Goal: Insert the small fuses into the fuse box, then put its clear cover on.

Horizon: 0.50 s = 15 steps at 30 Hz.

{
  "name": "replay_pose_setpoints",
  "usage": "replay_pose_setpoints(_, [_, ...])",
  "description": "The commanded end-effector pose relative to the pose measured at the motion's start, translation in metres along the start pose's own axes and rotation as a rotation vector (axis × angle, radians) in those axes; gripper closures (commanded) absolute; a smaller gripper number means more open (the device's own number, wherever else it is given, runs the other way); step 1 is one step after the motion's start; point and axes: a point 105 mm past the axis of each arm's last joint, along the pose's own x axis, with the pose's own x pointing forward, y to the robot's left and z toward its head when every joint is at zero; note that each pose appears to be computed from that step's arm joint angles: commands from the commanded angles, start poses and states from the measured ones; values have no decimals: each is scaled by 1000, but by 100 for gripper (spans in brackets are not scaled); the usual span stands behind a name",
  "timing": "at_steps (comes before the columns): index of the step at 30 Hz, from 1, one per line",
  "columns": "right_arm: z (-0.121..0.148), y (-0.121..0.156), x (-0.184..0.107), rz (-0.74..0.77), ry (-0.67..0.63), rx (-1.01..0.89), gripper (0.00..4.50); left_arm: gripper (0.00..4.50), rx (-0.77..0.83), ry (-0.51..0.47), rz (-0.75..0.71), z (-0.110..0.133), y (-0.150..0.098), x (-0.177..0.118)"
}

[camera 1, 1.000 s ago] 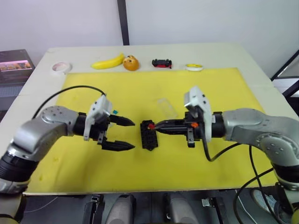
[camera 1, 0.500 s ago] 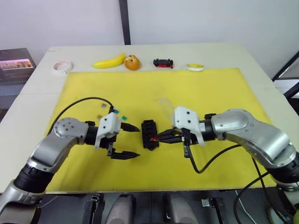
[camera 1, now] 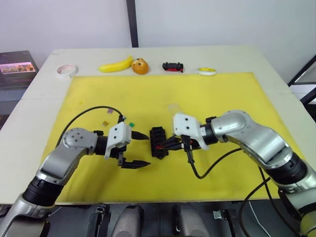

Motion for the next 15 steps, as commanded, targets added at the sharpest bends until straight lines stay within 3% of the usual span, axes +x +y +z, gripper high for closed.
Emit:
replay_pose_setpoints(1, [9,-3,-2,-6,-5,-64,450,8,37,-9,7,4,2,1])
replay_pose_setpoints(15, [5,1,2,12,9,-67,450,8,70,-11,9,7,5,5])
